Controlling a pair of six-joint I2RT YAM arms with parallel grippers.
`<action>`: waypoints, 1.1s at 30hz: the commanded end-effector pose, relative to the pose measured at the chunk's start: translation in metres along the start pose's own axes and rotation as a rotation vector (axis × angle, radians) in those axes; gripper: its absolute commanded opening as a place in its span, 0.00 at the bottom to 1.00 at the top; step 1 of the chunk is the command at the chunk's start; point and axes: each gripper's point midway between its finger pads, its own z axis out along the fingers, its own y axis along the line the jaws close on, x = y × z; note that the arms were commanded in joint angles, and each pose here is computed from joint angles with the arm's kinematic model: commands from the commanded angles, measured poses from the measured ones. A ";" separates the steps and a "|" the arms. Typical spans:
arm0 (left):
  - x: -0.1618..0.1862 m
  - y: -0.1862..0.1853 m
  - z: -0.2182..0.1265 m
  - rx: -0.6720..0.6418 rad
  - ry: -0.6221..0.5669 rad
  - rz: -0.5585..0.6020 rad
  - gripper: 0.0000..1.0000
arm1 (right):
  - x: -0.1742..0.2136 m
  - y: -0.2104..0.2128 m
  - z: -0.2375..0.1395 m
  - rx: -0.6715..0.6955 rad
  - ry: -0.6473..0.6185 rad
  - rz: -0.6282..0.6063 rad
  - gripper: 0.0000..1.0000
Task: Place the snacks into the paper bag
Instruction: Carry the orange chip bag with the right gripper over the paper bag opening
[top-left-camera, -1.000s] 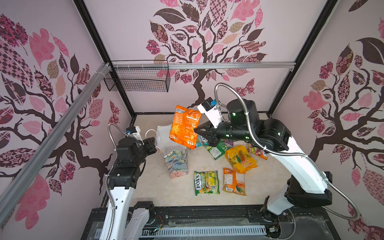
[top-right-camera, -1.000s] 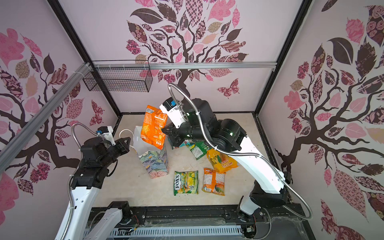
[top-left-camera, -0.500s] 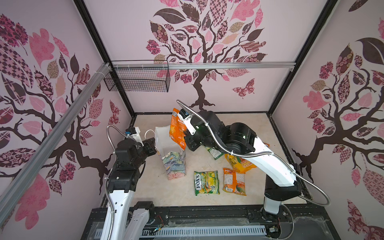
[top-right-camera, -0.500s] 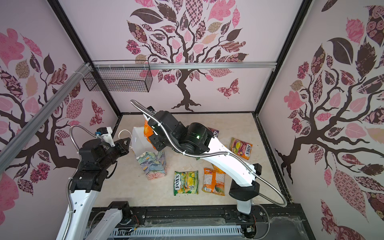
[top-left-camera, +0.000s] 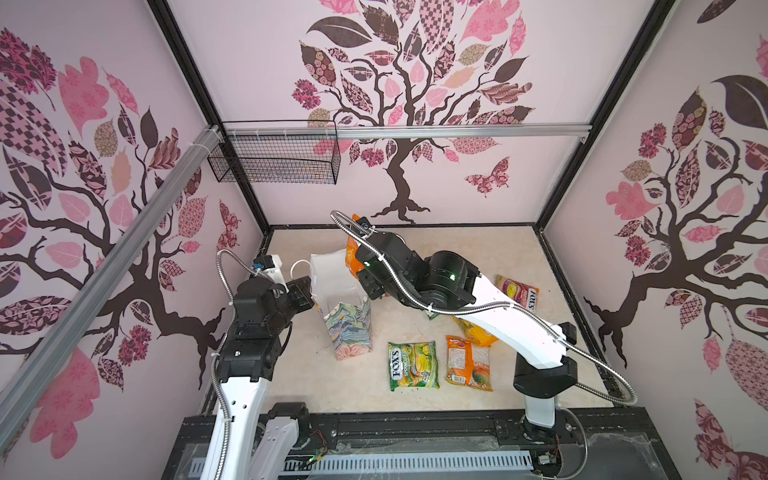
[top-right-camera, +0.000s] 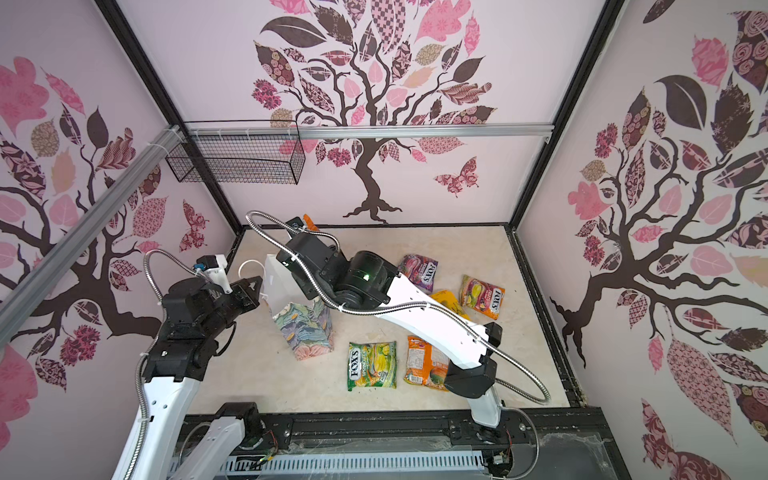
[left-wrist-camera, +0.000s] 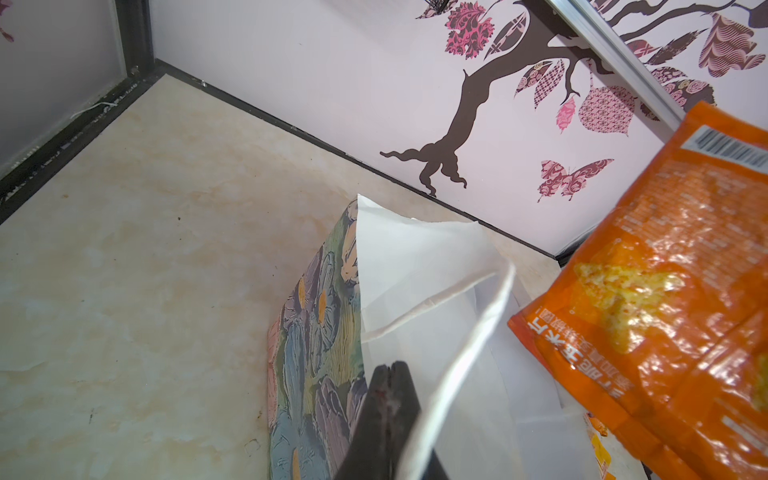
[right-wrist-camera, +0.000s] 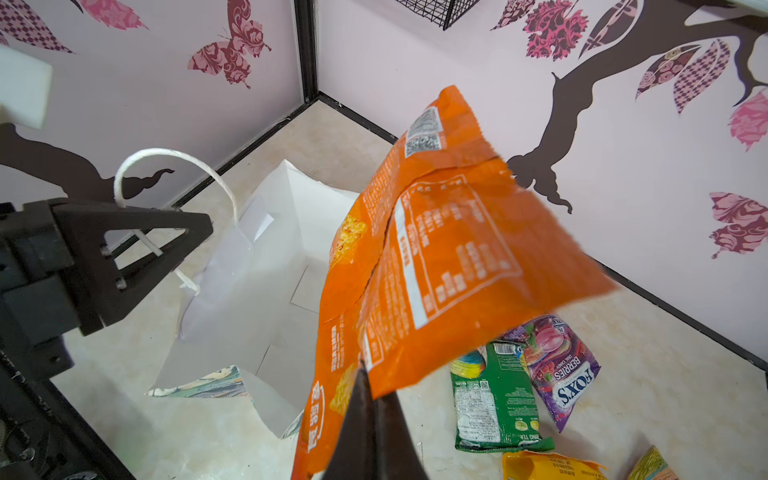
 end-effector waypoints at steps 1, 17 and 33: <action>0.005 0.000 0.001 0.010 0.006 0.012 0.05 | -0.006 0.008 0.009 0.012 -0.028 0.022 0.00; 0.005 0.003 0.002 -0.002 0.004 0.019 0.05 | -0.007 0.036 0.018 -0.022 -0.072 0.041 0.00; 0.007 0.006 0.001 -0.021 0.012 0.031 0.05 | 0.014 0.022 0.043 0.134 -0.073 0.028 0.00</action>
